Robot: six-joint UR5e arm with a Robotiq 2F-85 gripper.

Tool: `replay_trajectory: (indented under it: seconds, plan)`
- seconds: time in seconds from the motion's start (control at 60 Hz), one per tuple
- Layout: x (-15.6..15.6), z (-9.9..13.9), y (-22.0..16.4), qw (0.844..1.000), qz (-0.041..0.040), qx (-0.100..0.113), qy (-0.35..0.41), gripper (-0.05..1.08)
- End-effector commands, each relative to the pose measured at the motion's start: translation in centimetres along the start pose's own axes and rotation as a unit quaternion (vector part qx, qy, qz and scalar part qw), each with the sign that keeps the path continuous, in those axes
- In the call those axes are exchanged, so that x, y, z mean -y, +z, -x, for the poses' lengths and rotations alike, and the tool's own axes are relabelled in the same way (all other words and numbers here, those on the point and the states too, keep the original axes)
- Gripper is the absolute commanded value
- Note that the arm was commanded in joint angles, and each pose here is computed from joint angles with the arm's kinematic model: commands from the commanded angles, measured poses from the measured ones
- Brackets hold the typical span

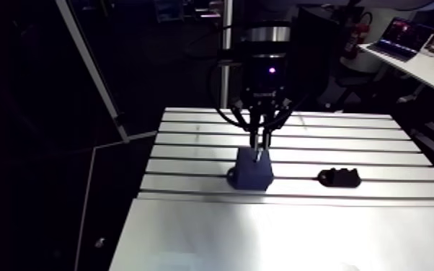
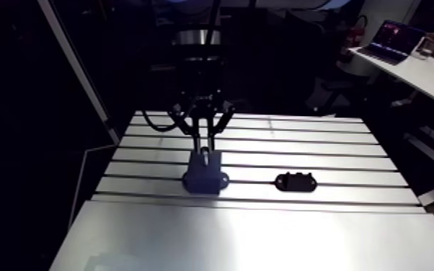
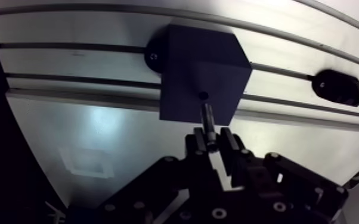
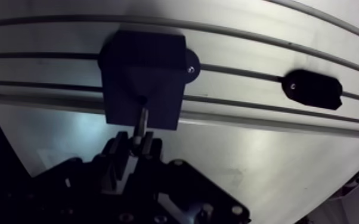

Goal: Pick up the M10 bolt and insert it into the hole until fully seated.

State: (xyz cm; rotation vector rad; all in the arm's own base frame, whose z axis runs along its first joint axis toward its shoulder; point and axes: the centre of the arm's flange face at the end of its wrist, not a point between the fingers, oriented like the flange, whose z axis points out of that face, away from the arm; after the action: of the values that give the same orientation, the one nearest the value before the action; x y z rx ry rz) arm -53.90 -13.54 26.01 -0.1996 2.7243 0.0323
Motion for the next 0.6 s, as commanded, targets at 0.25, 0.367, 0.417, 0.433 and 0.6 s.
replay_trajectory:
  seconds: [0.25,0.367,0.417,0.433,0.6]
  plan:
    - [0.01,-0.48,0.06,1.000,0.0018,-0.007,-0.001,1.08]
    - [-0.04,-0.70,-0.06,1.000,0.0037,-0.015,-0.004,1.08]
    - [-0.05,-0.70,-0.07,1.000,0.0038,-0.015,-0.004,1.08]
    - [-0.05,-0.70,-0.07,1.000,0.0038,-0.015,-0.004,1.08]
    - [-0.04,-0.64,-0.12,1.000,0.0038,-0.015,-0.003,1.08]
